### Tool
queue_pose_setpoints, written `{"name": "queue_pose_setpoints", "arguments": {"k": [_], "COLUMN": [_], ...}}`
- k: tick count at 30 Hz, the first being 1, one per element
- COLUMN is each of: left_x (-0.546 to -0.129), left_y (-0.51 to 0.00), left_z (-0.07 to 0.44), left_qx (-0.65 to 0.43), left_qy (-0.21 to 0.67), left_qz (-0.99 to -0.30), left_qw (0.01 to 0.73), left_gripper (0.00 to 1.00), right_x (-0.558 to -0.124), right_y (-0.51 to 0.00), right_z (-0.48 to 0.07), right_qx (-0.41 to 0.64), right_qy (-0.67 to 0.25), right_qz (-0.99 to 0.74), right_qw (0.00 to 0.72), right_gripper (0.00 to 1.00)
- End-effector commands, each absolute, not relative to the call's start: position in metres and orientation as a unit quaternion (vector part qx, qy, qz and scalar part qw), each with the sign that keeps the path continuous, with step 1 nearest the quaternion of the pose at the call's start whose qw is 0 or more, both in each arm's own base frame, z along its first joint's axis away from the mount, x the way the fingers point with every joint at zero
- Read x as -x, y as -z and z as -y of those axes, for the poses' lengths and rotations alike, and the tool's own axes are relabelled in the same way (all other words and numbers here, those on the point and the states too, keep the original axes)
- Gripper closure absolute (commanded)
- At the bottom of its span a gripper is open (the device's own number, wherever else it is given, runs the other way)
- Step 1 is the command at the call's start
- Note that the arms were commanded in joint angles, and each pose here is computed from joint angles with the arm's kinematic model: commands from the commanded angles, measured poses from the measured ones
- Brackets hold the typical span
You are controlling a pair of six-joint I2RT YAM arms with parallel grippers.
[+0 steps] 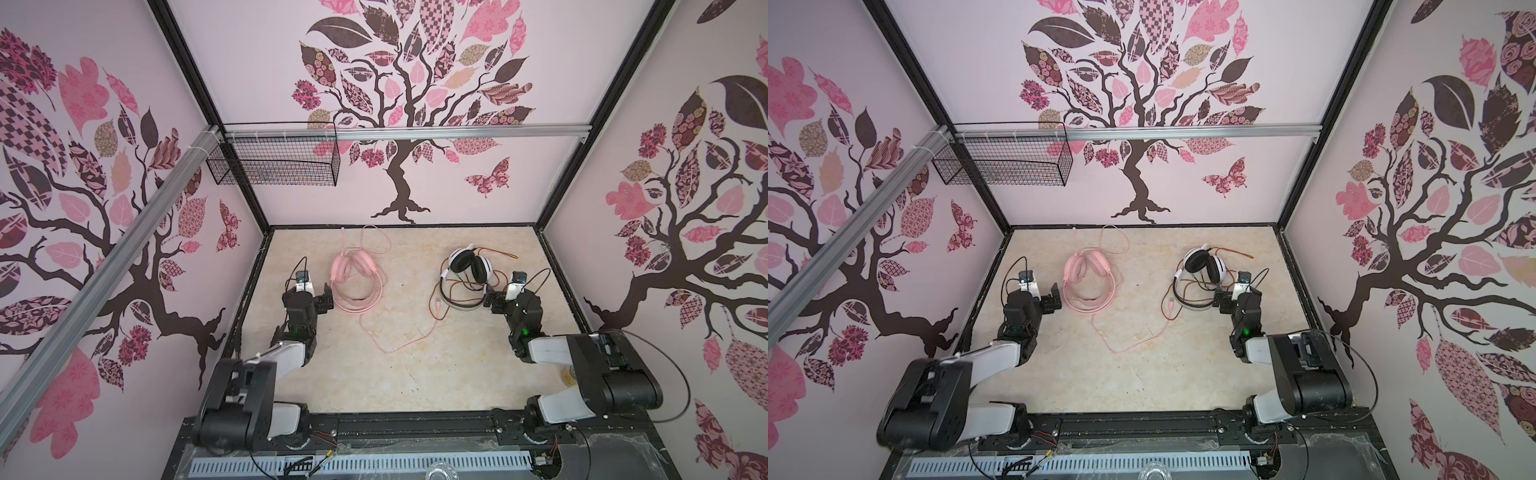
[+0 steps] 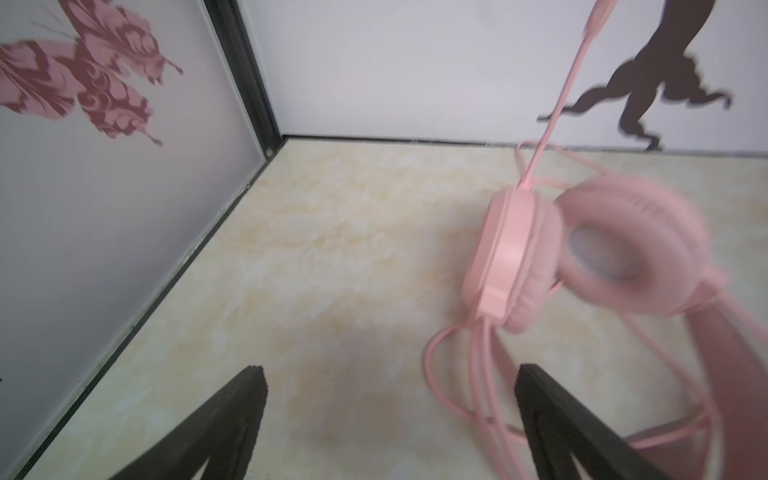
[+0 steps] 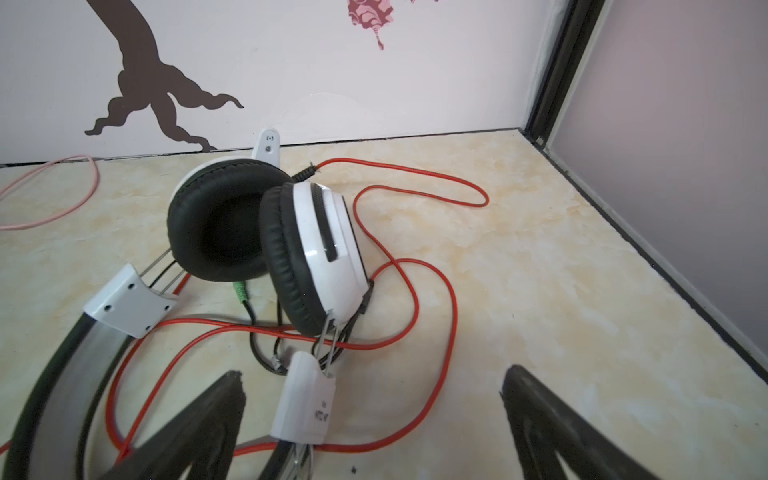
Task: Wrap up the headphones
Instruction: 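Raise both grippers from the rest pose toward the headsets, then reach the right gripper across to the pink headset's ear cup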
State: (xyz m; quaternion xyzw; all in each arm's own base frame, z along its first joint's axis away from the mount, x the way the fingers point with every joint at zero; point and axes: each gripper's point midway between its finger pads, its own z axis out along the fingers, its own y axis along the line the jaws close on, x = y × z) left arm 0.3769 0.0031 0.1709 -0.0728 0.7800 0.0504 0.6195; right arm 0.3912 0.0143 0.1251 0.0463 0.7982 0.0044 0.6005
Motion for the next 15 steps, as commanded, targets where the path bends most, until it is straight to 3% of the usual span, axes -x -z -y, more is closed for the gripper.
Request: {"name": "queue_pose_setpoints", "arguments": {"k": [1,3,4,6,9,12,15], "left_x": [-0.361,-0.351,-0.345,-0.334,-0.314,-0.273,-0.247], "left_y": [-0.261,-0.299,-0.312,-0.325,-0.322,-0.344,-0.348], "left_z": [-0.012,0.014,0.032,0.075,0.14,0.19,0.179], "left_qx": [0.179,0.172,0.16,0.122,0.07,0.024,0.093], "left_qy": [0.016,0.115,0.156,0.212,0.32,0.525,0.607], "left_qz": [-0.715,-0.682,-0.674,-0.687,-0.738,-0.716,-0.682], "left_qw": [0.676,0.702,0.704,0.684,0.59,0.459,0.397], "left_gripper": [0.02,0.02,0.02,0.02,0.02,0.02,0.02], "right_x": [-0.408,-0.409,-0.402,-0.381,-0.381,-0.393,-0.419], "right_y": [-0.185,-0.211,-0.212,-0.192,-0.216,-0.232,-0.234], "right_z": [-0.016,-0.007,0.01,0.033,0.005,-0.037,-0.128], "right_qx": [-0.11,-0.181,-0.272,-0.406,-0.321,-0.269,-0.133], "right_qy": [-0.027,-0.058,-0.073,-0.092,-0.189,-0.263,-0.265], "right_qz": [-0.797,-0.763,-0.736,-0.711,-0.71,-0.718,-0.794], "right_qw": [0.594,0.618,0.615,0.566,0.597,0.586,0.531], "right_gripper": [0.0,0.01,0.0,0.0,0.0,0.0,0.0]}}
